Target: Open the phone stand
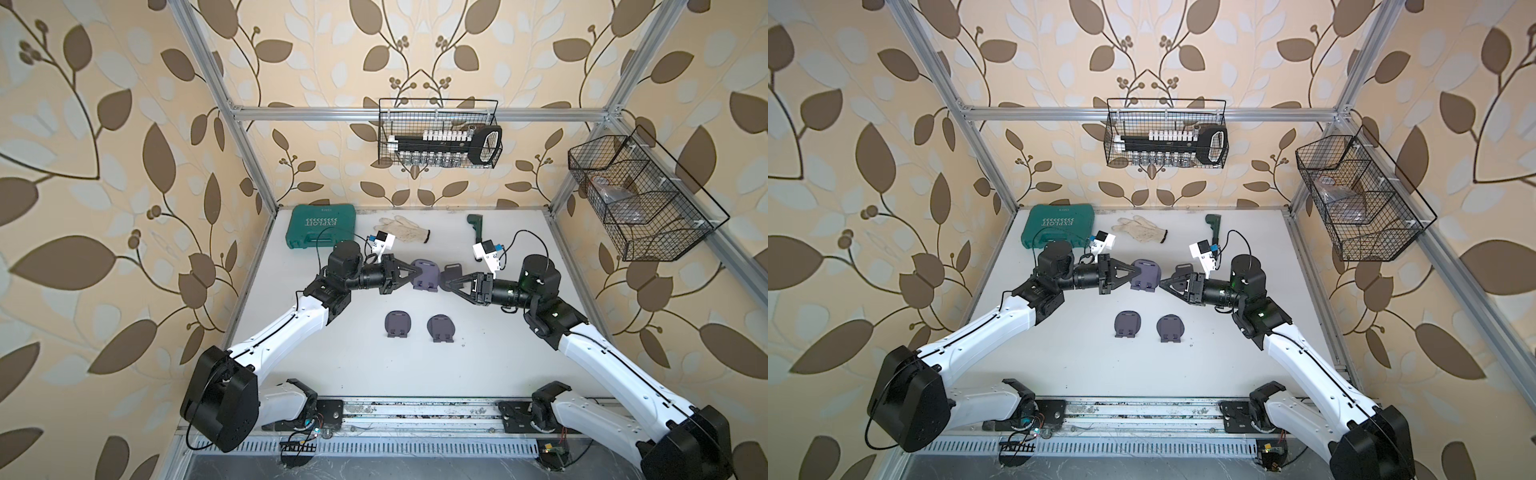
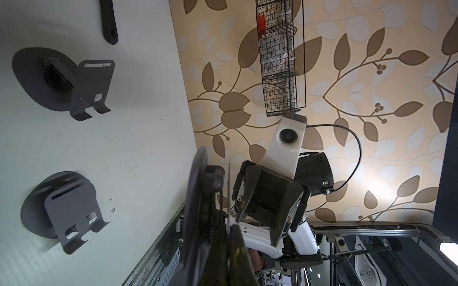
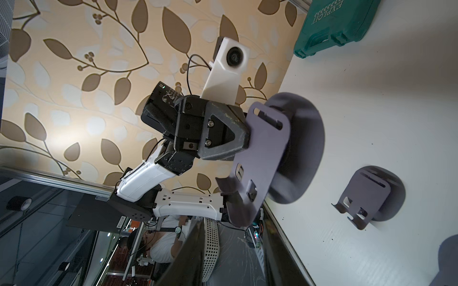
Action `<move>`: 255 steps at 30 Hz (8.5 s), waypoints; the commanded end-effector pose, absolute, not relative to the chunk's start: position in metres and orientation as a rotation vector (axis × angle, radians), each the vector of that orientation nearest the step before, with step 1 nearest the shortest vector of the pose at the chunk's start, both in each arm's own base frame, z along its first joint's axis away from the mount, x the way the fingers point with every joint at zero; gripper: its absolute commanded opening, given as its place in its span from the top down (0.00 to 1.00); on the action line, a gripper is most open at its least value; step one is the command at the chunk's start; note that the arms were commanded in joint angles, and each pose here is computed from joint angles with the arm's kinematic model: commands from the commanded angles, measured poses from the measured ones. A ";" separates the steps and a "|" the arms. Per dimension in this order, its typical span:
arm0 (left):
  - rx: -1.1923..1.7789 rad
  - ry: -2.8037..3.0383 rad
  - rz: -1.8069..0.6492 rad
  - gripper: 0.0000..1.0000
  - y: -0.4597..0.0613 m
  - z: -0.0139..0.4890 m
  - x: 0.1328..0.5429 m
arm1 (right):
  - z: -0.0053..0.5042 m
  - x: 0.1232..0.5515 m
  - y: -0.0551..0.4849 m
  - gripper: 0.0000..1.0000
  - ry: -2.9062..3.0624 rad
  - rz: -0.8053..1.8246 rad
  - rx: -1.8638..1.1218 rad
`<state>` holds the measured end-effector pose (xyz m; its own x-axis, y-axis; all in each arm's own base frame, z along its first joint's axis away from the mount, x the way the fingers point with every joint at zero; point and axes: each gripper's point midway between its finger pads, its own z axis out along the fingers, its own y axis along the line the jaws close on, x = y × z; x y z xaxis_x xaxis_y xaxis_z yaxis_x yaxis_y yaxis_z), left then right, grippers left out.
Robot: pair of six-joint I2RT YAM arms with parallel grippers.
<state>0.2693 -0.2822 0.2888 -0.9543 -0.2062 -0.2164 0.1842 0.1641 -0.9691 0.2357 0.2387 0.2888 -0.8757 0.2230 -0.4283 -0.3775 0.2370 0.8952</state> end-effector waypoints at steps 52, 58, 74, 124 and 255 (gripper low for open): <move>0.187 2.045 -1.841 1.00 -0.288 0.332 0.248 | 0.268 0.230 0.251 0.68 2.064 1.688 -0.173; 0.240 2.032 -1.877 1.00 -0.296 0.337 0.242 | 0.266 0.234 0.252 0.69 2.072 1.671 -0.171; 0.287 2.042 -1.923 1.00 -0.311 0.331 0.228 | 0.294 0.246 0.260 1.00 2.008 1.695 -0.214; 0.058 1.809 -1.975 1.00 -0.303 0.370 0.266 | 0.279 0.268 0.240 0.77 2.200 1.585 -0.131; 0.761 1.304 -1.416 1.00 -0.296 0.438 0.291 | 0.246 0.309 0.241 1.00 2.369 1.868 0.080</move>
<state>0.2980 -0.3078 0.3768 -0.4396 -0.1745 -0.8811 0.8732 0.1467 -0.4648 0.3129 0.2446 0.2703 -0.9869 0.1306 -0.0949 -0.0776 0.1314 0.9883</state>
